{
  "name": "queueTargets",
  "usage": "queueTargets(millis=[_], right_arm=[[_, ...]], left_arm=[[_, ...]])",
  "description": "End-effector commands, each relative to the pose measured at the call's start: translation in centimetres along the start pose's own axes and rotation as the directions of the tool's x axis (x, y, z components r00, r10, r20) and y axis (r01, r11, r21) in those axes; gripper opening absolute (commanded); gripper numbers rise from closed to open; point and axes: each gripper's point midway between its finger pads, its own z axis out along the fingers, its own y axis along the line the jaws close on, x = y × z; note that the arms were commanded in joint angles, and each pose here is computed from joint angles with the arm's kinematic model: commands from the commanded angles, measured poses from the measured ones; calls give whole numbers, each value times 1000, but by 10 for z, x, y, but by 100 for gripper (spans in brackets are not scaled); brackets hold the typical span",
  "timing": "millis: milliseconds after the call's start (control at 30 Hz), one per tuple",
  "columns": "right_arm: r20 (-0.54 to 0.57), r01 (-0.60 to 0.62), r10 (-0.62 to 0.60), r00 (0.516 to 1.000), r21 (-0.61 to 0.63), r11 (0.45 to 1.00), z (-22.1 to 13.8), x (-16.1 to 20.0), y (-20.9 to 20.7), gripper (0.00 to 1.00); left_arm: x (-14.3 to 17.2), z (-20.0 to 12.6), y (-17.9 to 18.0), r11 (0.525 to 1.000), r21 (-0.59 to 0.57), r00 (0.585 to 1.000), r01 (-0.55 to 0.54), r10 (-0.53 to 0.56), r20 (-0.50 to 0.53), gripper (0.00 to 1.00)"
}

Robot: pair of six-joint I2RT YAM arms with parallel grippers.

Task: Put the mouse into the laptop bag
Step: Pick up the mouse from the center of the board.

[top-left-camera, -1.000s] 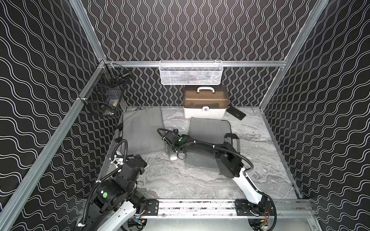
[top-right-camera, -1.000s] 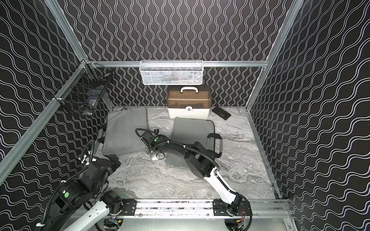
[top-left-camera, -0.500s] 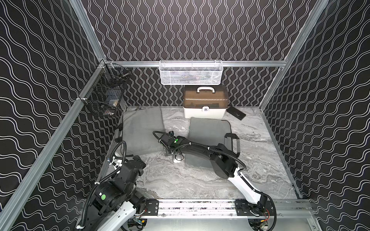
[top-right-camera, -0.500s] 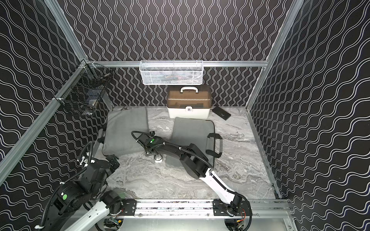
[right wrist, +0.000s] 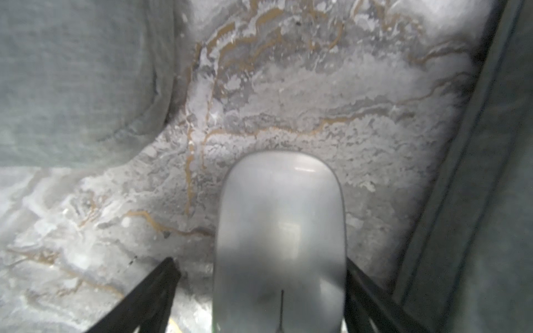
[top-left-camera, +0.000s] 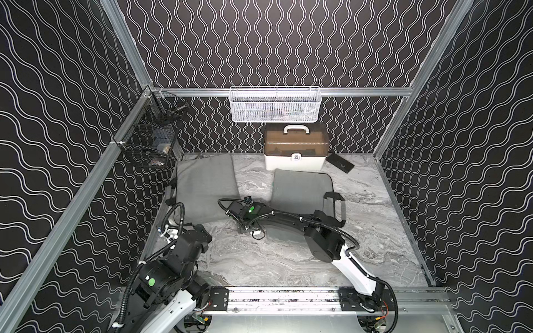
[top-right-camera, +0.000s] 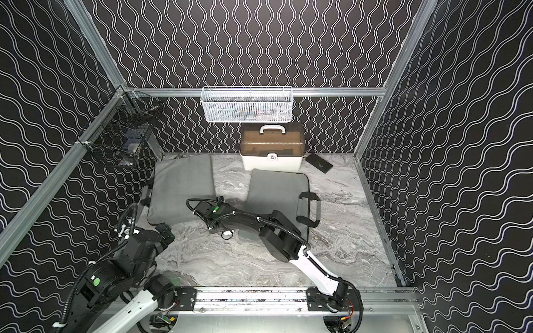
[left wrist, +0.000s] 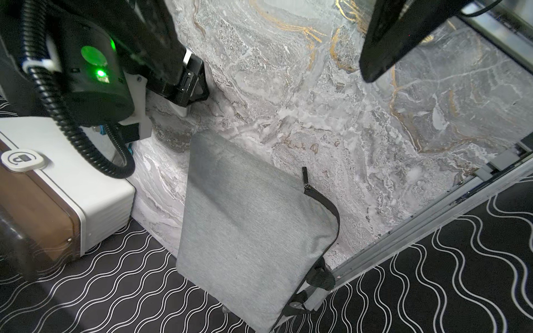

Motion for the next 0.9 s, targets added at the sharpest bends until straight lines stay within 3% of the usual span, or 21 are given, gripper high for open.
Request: queueTargets(millis=[0,333,500,667,867], right_arm=[[-73,41,-35,997,80,996,8,20,-19,82],[-109,41,-30,994,93,995,37,19,-14,73],[-118,21,-10,993,96,995,37,16,-17,62],[-43,-7,9,999,46,999,1,-8,-17,52],[95,-35,37,995,-21,999,-77,-51,-26,52]], left_arm=[[-1,2,-7,1000,17,1000,-1,1,2,99],[1,3,-18,998,41,999,-40,41,-19,99],[2,6,-27,996,59,998,-59,61,-31,99],[7,5,-42,990,116,994,-84,92,-65,99],[6,0,-51,981,173,993,-85,98,-69,99]])
